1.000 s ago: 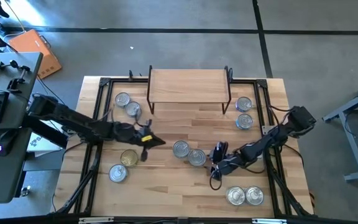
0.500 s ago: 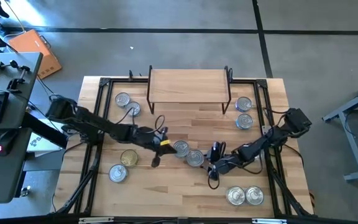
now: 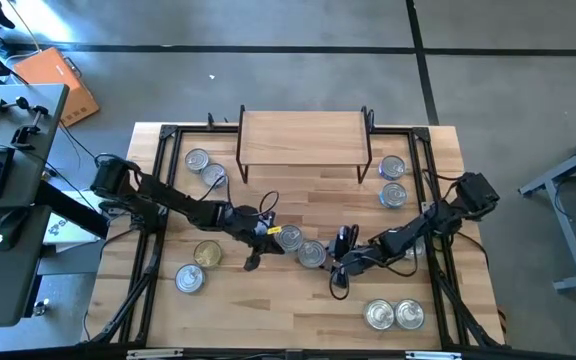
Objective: Stack canned seafood by type on shelf
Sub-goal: Put the green tuna can on the shelf
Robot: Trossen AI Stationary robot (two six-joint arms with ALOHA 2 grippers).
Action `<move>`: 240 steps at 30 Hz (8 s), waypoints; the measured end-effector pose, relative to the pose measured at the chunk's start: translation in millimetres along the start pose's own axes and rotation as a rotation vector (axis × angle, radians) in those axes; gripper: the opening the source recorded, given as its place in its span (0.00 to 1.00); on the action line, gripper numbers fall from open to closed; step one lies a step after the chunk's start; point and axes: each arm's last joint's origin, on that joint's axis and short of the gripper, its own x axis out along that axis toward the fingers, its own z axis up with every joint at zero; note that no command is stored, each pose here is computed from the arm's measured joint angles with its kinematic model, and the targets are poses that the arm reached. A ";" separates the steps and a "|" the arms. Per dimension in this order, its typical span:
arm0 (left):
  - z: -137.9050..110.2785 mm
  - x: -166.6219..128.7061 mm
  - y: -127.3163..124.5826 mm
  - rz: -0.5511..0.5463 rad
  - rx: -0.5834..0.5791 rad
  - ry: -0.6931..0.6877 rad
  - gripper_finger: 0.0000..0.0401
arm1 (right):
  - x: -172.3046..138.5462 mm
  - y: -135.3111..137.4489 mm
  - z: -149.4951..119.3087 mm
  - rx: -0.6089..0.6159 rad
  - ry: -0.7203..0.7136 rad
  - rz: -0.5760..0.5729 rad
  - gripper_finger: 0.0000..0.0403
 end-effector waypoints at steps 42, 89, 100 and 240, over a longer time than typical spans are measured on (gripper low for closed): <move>-25.2 40.9 -49.8 0.050 -0.041 0.068 0.00 | -3.0 34.8 40.7 -0.196 -0.117 0.081 0.90; -23.3 21.0 -55.6 0.349 -0.098 0.227 0.00 | 39.8 43.3 19.2 -0.135 -0.244 0.079 0.80; -28.8 41.9 -41.5 0.303 -0.061 0.155 0.00 | 45.9 28.9 27.7 -0.134 -0.222 0.123 0.87; -8.9 43.2 -87.0 0.334 0.040 -0.169 0.00 | -48.5 50.1 42.2 -0.215 -0.278 0.021 0.00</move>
